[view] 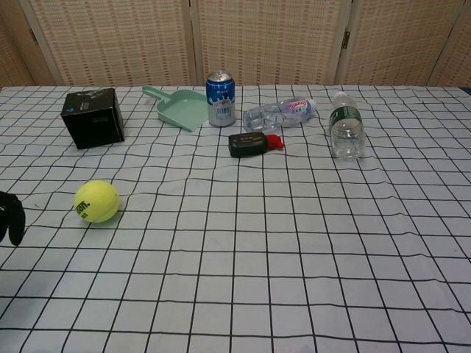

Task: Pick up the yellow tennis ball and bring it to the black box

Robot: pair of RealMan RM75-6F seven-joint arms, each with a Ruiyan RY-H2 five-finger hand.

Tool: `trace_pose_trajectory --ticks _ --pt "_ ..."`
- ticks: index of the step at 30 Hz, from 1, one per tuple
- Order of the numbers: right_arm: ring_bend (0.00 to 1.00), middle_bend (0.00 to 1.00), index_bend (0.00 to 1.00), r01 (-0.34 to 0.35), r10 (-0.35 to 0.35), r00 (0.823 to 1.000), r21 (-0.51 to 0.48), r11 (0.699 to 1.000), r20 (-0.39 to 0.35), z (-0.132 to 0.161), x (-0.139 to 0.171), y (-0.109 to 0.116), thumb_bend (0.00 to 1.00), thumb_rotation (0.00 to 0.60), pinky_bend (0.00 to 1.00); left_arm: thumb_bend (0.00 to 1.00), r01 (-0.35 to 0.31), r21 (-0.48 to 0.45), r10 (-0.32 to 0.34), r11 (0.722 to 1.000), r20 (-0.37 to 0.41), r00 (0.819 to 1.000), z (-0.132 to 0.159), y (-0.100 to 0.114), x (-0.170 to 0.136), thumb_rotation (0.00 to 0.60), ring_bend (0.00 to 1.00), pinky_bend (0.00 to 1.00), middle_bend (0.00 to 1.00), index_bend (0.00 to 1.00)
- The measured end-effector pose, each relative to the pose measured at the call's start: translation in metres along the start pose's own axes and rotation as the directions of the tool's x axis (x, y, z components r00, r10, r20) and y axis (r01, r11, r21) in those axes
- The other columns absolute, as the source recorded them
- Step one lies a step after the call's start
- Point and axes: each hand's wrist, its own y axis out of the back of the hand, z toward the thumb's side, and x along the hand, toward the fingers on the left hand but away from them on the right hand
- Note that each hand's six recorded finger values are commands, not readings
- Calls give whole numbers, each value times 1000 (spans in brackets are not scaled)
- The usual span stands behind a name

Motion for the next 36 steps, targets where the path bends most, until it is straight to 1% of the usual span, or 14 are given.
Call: trace_pose_trajectory --ticks 3,7,10,11,19,23,28,36 --pt "0 0 34 -3 3 1000 1 1000 2 -1 0 0 107 600 0 737 8 -107 -5 994 32 999 16 -10 2 600 637 905 677 555" --pt "0 0 34 -5 5 1000 -1 1000 5 -2 -1 0 107 600 0 736 14 -236 5 972 78 997 36 -19 3 600 637 906 678 558" --pt "0 0 34 -5 5 1000 -6 1000 2 -1 -1 1 107 600 0 736 7 -306 26 952 104 994 47 -25 6 600 637 907 677 562" --pt "0 0 34 -6 6 1000 -6 1000 -2 0 0 1 107 600 0 737 3 -316 32 949 106 994 48 -28 8 600 637 907 675 563" --pt "0 0 34 -6 6 1000 -4 1000 -13 1 1 1 107 600 0 737 -22 -368 62 929 99 993 40 -57 31 600 637 910 671 562" --pt "0 0 34 -11 11 1000 4 1000 -12 1 0 0 107 600 0 736 -43 -395 85 918 89 992 37 -64 45 600 637 910 664 561" --pt "0 0 34 -16 16 1000 10 1000 -10 0 0 -2 107 600 0 736 -67 -391 106 918 79 991 35 -68 62 600 637 910 662 557" --pt "0 0 34 -14 14 1000 10 1000 -7 0 -1 -2 107 600 0 736 -84 -358 110 930 53 993 26 -74 79 600 637 910 660 557"
